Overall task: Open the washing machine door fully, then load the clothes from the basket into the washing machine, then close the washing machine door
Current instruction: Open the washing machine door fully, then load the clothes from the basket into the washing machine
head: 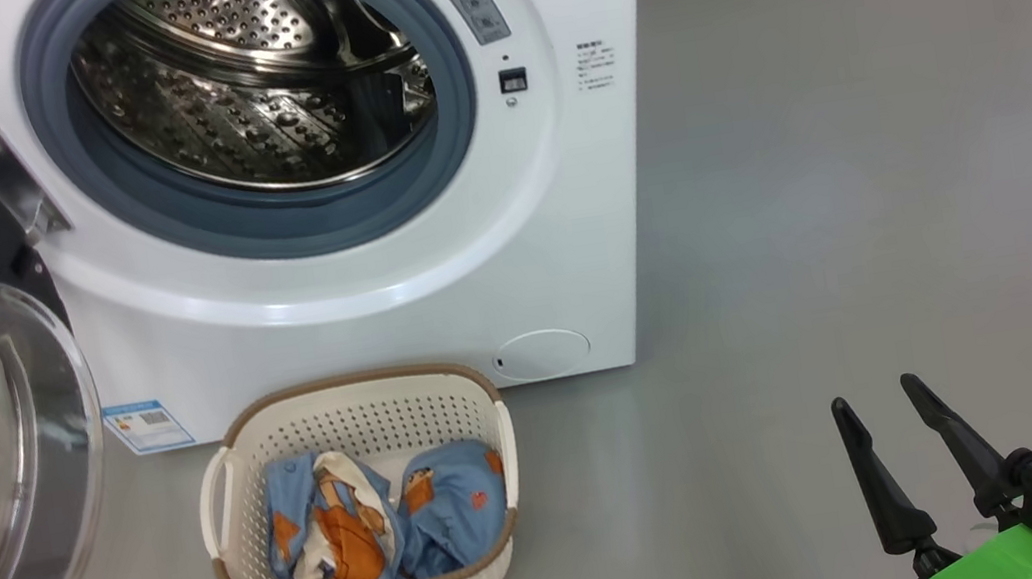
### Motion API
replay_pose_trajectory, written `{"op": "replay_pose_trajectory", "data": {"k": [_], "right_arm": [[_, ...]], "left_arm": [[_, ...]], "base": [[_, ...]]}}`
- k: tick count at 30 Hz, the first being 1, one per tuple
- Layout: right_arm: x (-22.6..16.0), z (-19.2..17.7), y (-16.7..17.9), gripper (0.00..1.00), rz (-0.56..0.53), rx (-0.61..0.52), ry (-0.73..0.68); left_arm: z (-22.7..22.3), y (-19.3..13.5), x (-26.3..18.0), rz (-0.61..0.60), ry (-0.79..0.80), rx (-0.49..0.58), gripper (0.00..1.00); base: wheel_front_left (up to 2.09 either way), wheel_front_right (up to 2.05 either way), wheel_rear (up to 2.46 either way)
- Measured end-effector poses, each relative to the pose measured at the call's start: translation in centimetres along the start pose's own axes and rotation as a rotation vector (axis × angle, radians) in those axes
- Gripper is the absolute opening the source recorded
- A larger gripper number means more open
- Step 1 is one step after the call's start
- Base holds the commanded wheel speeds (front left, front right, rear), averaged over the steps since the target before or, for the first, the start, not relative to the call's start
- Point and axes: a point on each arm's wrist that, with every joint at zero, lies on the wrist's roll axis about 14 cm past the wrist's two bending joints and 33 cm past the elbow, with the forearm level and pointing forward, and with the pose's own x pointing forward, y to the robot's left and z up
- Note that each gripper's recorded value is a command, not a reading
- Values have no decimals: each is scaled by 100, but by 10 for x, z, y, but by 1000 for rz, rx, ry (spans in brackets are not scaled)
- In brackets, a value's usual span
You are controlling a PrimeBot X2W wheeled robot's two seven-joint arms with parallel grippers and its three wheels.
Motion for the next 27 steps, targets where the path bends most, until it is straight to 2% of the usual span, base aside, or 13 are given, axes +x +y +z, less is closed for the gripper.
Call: {"op": "replay_pose_trajectory", "data": {"k": [9,27], "right_arm": [[1,-4,0,100,2,2,12],[0,-10,-4,100,-11,10,29]], "left_arm": [[4,1,6,3,-19,0,100],[1,-6,12,-13,-9,-4,100]], "base": [[80,-127,47],[4,-4,0]]}}
